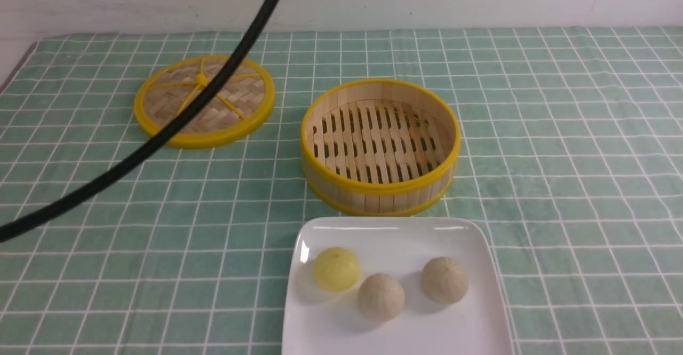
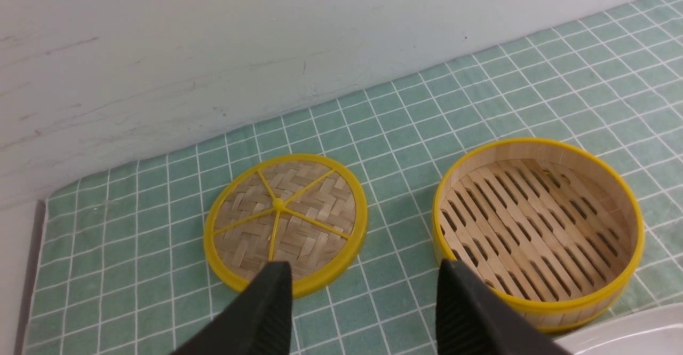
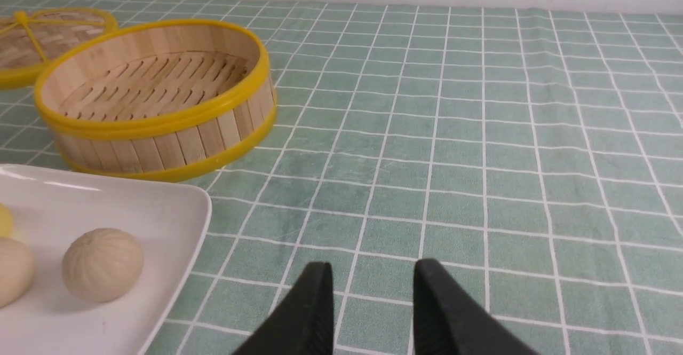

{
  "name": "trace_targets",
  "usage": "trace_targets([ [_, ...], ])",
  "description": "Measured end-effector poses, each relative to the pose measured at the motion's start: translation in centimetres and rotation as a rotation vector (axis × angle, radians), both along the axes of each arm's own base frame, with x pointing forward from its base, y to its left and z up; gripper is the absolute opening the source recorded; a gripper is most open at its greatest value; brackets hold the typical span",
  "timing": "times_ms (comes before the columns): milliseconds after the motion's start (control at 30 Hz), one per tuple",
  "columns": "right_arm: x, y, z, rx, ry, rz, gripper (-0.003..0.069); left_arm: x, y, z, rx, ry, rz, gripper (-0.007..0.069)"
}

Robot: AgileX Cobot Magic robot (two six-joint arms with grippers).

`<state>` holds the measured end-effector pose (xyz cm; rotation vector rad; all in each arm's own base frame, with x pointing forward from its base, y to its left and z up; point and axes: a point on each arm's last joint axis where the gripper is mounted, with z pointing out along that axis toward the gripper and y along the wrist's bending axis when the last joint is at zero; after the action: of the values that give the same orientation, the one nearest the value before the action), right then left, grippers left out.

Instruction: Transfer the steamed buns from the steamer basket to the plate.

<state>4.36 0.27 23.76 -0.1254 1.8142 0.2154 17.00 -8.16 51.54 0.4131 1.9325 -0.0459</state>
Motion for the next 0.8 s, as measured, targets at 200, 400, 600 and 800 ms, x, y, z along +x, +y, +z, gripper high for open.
trace_targets([
  [200, 0.4, 0.2, -1.7, -0.014, 0.021, 0.011, 0.0237, 0.0, 0.0, 0.0, 0.000, 0.000, 0.000, 0.0386],
  [400, 0.5, 0.4, -1.7, -0.007, -0.003, 0.021, 0.0239, 0.0, 0.0, 0.0, 0.000, 0.001, 0.000, 0.0386],
  [600, 0.5, 0.4, -1.6, -0.005, -0.008, 0.022, 0.0239, 0.0, 0.0, 0.0, 0.001, 0.005, 0.002, 0.0386],
  [800, 0.5, 0.4, -1.6, -0.005, -0.008, 0.022, 0.0239, 0.0, 0.0, 0.0, 0.001, 0.005, 0.002, 0.0386],
])
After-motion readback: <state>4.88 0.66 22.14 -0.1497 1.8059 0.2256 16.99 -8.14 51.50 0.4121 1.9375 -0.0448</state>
